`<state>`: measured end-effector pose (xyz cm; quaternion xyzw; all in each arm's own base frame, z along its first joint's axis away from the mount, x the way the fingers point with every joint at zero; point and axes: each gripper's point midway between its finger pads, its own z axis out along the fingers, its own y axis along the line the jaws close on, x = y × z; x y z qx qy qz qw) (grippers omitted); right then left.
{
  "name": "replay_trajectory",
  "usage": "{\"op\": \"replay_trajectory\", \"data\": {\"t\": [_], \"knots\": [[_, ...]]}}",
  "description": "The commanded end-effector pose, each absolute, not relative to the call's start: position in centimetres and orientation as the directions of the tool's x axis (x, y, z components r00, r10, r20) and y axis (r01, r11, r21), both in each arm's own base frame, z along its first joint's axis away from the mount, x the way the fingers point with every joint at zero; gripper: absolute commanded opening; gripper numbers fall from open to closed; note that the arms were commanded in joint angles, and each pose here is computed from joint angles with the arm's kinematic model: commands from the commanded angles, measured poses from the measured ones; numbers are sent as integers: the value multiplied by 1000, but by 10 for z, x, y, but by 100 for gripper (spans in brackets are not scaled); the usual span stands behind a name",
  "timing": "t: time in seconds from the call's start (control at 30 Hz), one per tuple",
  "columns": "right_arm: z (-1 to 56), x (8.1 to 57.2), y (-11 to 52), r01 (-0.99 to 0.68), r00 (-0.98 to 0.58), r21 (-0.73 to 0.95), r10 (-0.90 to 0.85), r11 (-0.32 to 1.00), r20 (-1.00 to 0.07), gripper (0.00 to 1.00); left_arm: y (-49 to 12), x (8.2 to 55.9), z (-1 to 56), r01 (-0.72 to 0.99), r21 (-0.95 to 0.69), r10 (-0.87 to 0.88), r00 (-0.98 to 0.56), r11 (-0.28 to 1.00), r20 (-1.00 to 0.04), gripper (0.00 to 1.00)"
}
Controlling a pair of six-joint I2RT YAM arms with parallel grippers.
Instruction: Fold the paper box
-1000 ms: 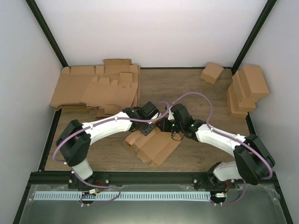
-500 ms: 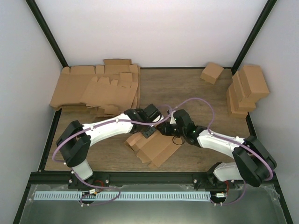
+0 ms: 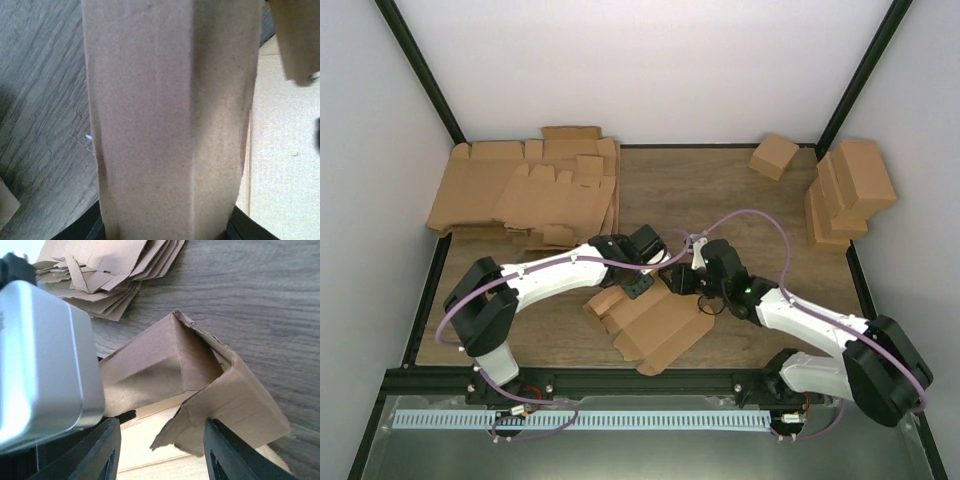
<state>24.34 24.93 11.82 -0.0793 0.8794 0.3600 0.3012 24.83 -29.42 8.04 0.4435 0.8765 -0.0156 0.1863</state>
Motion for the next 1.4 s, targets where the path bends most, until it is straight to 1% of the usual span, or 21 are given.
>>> {"op": "replay_trajectory", "data": {"t": [0.0,0.2,0.4,0.5,0.63,0.8,1.03,1.17,1.2,1.33,1.37], "knots": [[122,243,239,-408,-760,517,33,752,-649,50,-288,241,69,802,146,801,-525,579,-287,38],[138,249,222,-424,-734,542,76,726,-675,52,-290,239,68,805,127,798,-528,579,-291,38],[139,263,195,-389,-711,531,121,753,-692,54,-289,240,69,802,137,797,-529,582,-291,38],[136,270,194,-398,-719,514,89,759,-689,59,-288,240,69,800,139,797,-530,583,-290,38],[125,270,201,-442,-739,492,6,750,-673,60,-288,240,70,800,145,798,-529,582,-289,38],[116,267,200,-451,-726,491,13,746,-687,62,-286,242,72,794,155,795,-530,587,-295,38],[92,257,194,-361,-792,540,56,760,-608,63,-280,246,74,776,178,785,-544,605,-297,38],[85,247,194,-350,-813,561,54,750,-579,63,-280,245,75,779,174,786,-541,602,-298,38],[84,244,194,-350,-818,567,51,746,-573,64,-280,245,74,780,174,787,-541,602,-297,38],[89,234,196,-358,-832,594,42,721,-553,73,-278,245,72,778,180,788,-543,602,-290,38],[92,231,197,-363,-834,600,38,713,-551,73,-278,246,72,778,180,788,-544,603,-289,38]]}}
